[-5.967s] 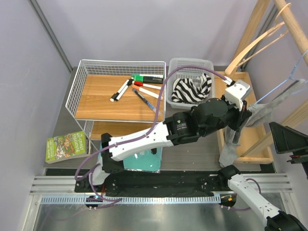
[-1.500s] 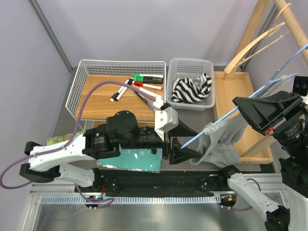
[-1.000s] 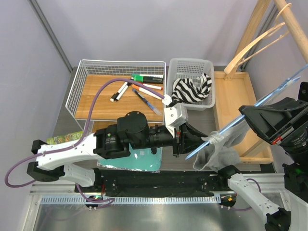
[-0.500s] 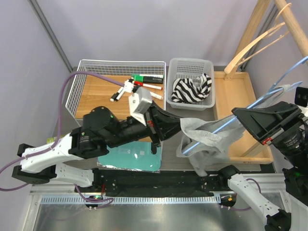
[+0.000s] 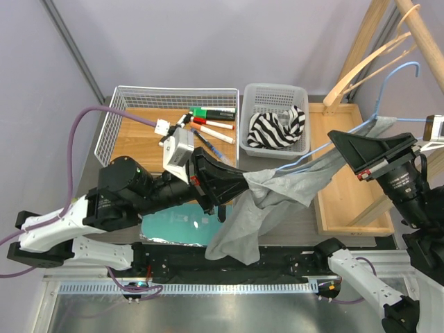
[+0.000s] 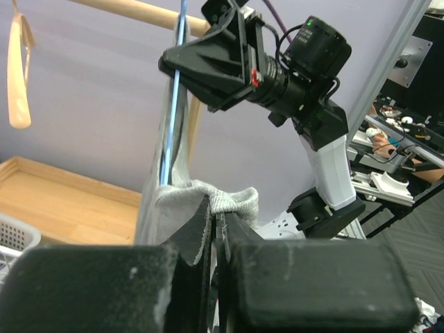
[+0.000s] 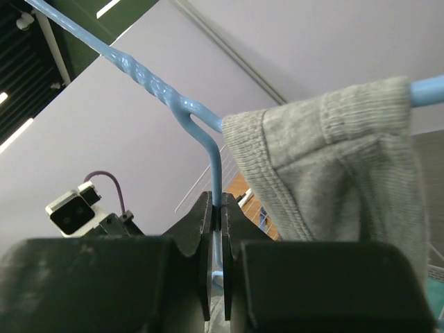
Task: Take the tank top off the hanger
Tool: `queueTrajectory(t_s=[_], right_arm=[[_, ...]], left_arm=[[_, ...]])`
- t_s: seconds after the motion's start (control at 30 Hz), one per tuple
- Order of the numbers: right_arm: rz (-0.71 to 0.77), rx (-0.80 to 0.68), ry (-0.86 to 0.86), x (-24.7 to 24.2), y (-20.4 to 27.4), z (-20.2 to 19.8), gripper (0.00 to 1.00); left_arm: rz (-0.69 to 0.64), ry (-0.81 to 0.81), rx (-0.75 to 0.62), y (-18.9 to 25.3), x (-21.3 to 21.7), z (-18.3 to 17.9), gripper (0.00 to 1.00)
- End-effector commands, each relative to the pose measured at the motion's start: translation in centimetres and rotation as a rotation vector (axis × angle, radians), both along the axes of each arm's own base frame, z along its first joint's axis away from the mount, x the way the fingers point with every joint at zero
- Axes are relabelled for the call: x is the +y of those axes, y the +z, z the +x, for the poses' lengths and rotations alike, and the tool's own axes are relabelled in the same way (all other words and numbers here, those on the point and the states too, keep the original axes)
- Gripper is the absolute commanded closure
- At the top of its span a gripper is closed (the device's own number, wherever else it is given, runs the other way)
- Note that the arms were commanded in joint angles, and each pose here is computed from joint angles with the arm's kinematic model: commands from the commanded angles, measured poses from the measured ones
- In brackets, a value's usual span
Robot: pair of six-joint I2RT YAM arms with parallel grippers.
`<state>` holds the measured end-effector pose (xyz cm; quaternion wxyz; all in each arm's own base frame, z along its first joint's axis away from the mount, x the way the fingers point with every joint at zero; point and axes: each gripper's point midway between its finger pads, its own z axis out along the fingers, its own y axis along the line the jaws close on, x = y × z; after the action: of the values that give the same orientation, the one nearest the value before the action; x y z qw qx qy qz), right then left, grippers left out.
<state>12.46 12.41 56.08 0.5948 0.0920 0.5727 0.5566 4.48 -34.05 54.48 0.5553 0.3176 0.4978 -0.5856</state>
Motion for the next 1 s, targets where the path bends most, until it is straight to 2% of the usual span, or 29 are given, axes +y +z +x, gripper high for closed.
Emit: queueTrajectory(t_s=[0.0, 0.1, 0.23, 0.53, 0.83, 0.87, 0.9, 0.97], right_arm=[[0.028, -0.089, -0.145, -2.6, 2.8, -0.1, 0.99], [0.082, -0.101, -0.164, -3.3, 3.7, -0.4, 0.99], [0.166, -0.124, -0.101, -2.9, 5.0, -1.1, 0.99], [0.269, -0.148, 0.212, 0.2, 6.9, -4.8, 0.99], [0.347, -0.109, 0.504, 1.4, 6.6, -10.0, 0.99], [0.366, -0.138, 0.534, 1.2, 7.1, -10.8, 0.99], [0.397, -0.088, 0.569, 1.5, 6.7, -10.4, 0.99], [0.434, -0.137, 0.615, 1.1, 7.5, -11.4, 0.99]], left_arm=[[-0.026, 0.003, 0.019, 0.0, 0.8, 0.0, 1.00], [0.005, 0.033, 0.031, -1.2, -0.1, 0.7, 1.00], [0.053, 0.066, 0.029, -2.6, -1.5, 1.4, 1.00], [0.117, 0.140, 0.065, -5.9, -5.0, 3.7, 1.00], [0.094, 0.158, 0.124, -5.7, -6.0, 5.5, 1.00], [0.098, 0.161, 0.131, -5.7, -6.3, 5.8, 1.00], [0.095, 0.168, 0.148, -5.4, -7.0, 6.4, 1.00], [0.107, 0.159, 0.169, -5.5, -7.9, 6.7, 1.00]])
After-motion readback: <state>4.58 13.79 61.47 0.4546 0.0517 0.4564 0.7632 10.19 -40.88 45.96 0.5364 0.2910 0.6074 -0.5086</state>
